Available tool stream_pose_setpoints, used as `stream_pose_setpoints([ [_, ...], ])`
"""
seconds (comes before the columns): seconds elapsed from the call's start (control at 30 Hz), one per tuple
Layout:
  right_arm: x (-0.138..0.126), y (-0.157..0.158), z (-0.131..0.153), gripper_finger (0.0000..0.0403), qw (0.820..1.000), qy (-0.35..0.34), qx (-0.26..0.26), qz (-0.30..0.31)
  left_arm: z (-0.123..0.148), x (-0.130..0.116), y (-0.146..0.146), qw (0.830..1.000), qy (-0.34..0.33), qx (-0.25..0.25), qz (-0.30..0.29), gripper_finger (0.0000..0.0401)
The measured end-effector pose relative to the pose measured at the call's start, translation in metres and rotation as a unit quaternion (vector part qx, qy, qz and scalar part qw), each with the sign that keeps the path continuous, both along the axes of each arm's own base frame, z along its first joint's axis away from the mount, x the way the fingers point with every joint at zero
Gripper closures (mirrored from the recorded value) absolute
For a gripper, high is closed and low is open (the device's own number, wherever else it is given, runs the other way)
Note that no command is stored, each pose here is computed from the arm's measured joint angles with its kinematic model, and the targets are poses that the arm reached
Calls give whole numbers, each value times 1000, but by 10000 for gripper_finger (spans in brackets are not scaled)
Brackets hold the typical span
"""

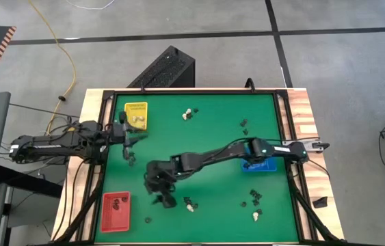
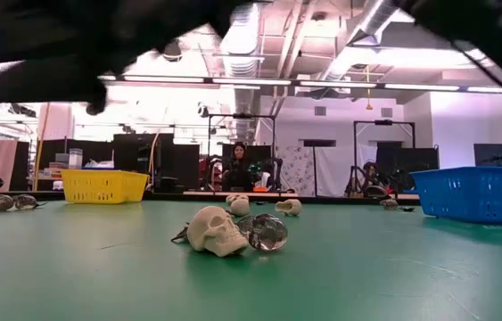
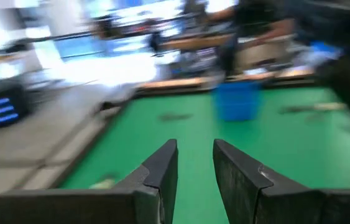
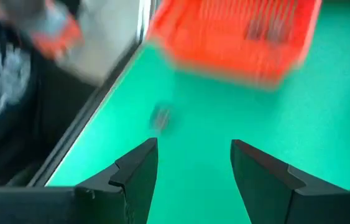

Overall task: Sort Halloween decoration
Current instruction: Put the black skull toy into the red bin

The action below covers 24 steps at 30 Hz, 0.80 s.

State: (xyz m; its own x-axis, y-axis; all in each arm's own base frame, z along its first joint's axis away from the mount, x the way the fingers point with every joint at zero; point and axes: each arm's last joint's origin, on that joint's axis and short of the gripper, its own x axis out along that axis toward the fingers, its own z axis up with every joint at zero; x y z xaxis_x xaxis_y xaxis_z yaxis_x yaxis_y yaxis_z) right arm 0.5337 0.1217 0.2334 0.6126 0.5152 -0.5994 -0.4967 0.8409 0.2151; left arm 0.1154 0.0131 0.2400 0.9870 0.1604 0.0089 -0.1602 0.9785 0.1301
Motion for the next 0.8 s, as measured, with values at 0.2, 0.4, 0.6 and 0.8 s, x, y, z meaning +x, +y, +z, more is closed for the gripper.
stream_pose_setpoints([
  [0.2, -77, 7, 71, 170, 981, 134, -125, -56, 20, 8, -15, 990, 44, -74, -109, 309],
  [0.4, -138, 10, 98, 171, 952, 203, -192, -128, 33, 43, -63, 958, 151, -119, -212, 309],
  [0.6, -191, 27, 89, 171, 931, 175, -228, -226, 29, 70, -136, 915, 249, -127, -291, 309],
  [0.8, -225, 52, 62, 171, 937, 85, -190, -280, 2, 83, -196, 887, 354, -42, -292, 309],
])
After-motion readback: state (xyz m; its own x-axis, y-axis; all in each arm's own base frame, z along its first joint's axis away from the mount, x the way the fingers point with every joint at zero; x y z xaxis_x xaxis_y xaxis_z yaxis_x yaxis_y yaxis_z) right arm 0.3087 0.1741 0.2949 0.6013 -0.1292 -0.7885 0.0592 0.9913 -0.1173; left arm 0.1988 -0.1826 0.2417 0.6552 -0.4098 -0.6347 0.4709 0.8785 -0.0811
